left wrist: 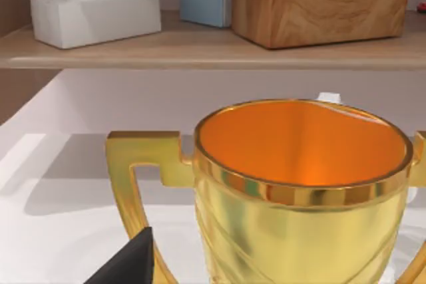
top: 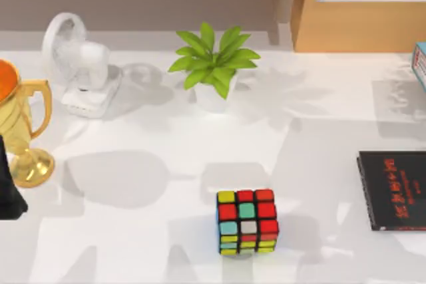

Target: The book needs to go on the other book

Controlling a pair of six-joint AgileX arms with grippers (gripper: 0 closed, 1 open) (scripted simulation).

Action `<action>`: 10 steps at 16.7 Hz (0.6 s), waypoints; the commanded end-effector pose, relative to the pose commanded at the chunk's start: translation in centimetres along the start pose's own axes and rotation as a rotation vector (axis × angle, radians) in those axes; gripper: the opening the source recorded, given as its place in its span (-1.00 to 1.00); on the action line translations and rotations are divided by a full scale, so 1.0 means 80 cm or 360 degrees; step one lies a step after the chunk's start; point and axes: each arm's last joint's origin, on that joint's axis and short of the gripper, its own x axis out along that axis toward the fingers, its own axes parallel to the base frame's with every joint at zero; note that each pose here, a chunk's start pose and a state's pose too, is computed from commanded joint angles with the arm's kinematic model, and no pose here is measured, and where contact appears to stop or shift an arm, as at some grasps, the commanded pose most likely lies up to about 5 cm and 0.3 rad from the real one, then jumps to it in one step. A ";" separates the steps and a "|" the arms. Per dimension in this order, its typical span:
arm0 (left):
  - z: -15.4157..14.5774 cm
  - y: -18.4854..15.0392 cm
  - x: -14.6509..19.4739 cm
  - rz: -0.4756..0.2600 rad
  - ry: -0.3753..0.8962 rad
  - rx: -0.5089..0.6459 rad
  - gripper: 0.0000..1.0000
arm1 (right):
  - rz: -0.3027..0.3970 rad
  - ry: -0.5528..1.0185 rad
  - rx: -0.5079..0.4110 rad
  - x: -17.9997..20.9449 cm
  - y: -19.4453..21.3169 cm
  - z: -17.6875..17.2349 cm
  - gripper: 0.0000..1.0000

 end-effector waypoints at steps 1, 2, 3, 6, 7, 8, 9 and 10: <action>0.000 0.000 0.000 0.0000 0.0000 0.0000 1.00 | -0.0062 0.0031 0.0030 -0.008 -0.025 -0.010 -1.00; 0.000 0.000 0.000 0.0000 0.0000 0.0000 1.00 | -0.0119 0.0058 0.0052 -0.015 -0.049 -0.017 -1.00; 0.000 0.000 0.000 0.0000 0.0000 0.0000 1.00 | -0.0168 0.0080 0.0064 -0.022 -0.069 -0.024 -1.00; 0.000 0.000 0.000 0.0000 0.0000 0.0000 1.00 | -0.0257 0.0123 0.0064 -0.035 -0.108 -0.034 -1.00; 0.000 0.000 0.000 0.0000 0.0000 0.0000 1.00 | -0.0266 0.0130 0.0062 -0.037 -0.114 -0.036 -1.00; 0.000 0.000 0.000 0.0000 0.0000 0.0000 1.00 | -0.0269 0.0133 0.0061 -0.038 -0.116 -0.036 -1.00; 0.000 0.000 0.000 0.0000 0.0000 0.0000 1.00 | -0.0269 0.0133 0.0061 -0.038 -0.116 -0.036 -1.00; 0.000 0.000 0.000 0.0000 0.0000 0.0000 1.00 | -0.0269 0.0133 0.0061 -0.038 -0.116 -0.036 -1.00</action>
